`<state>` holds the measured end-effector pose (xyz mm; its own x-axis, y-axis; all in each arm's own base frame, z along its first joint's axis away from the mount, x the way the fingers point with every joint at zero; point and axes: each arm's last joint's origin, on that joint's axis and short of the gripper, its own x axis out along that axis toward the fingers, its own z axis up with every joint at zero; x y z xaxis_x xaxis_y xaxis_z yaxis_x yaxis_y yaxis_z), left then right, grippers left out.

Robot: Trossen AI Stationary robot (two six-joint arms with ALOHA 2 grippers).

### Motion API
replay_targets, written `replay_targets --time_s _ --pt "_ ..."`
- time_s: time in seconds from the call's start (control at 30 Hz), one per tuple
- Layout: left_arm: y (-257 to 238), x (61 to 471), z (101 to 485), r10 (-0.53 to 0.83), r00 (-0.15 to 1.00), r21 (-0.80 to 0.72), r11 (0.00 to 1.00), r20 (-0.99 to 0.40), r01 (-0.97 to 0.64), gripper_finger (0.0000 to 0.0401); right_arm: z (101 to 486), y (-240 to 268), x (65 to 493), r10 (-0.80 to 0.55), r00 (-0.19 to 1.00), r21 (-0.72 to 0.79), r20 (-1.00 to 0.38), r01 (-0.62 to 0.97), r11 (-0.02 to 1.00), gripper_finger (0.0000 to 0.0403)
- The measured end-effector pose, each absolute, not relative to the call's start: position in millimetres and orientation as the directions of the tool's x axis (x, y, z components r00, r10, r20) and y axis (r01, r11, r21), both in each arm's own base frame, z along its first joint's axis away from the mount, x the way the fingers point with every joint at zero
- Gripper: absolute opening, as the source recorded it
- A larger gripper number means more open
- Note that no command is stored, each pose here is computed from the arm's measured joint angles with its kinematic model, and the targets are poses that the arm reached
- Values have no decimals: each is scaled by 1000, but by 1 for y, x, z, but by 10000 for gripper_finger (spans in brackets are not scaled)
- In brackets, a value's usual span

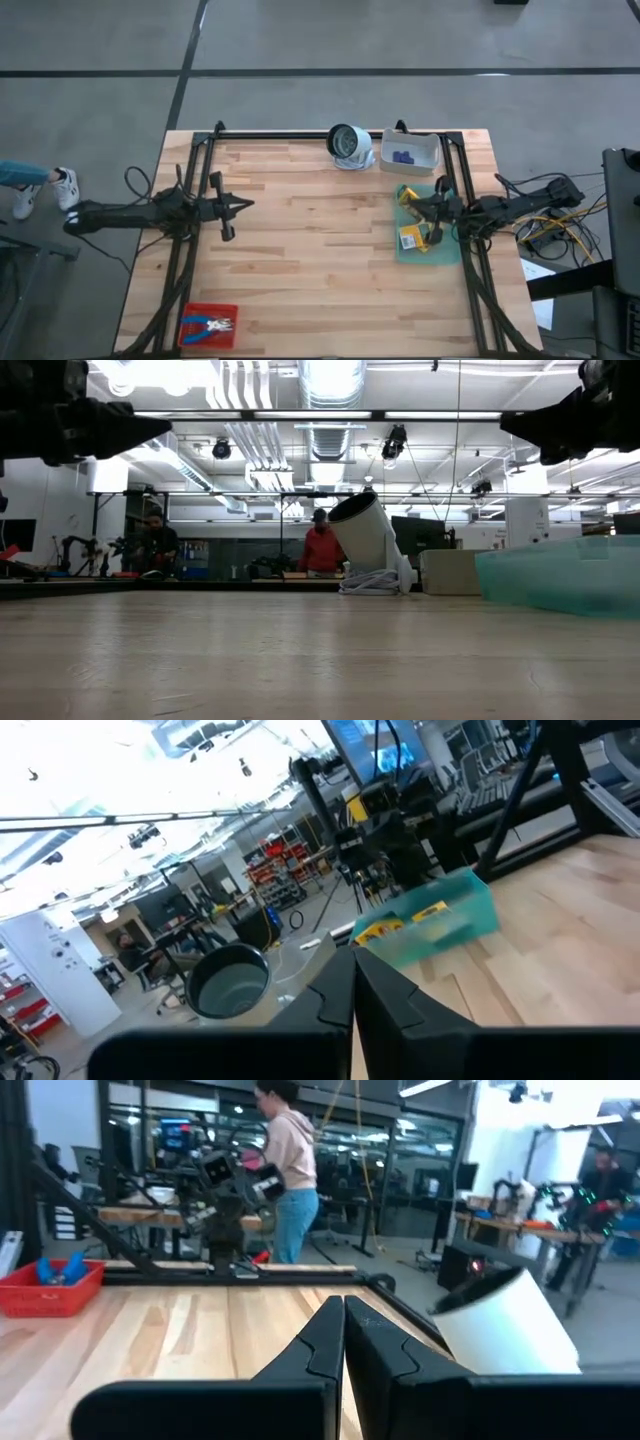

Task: Pick & Place School Supplies
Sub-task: Return to Home Position

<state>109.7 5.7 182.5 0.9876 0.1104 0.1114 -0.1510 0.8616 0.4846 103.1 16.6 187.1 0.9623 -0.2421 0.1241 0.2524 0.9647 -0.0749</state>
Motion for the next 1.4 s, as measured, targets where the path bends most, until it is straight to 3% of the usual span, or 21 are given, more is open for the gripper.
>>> replay_targets --time_s 0.47,0.9,1.4 --pt "6 100 180 126 988 465 872 93 -155 6 176 12 91 -279 960 -11 27 279 960 8" --pt "6 89 188 149 988 430 894 -28 -122 9 174 11 91 -321 947 -46 14 321 946 8" --pt "5 92 179 96 995 411 908 -32 -74 13 175 11 91 -321 947 -42 15 321 946 8"
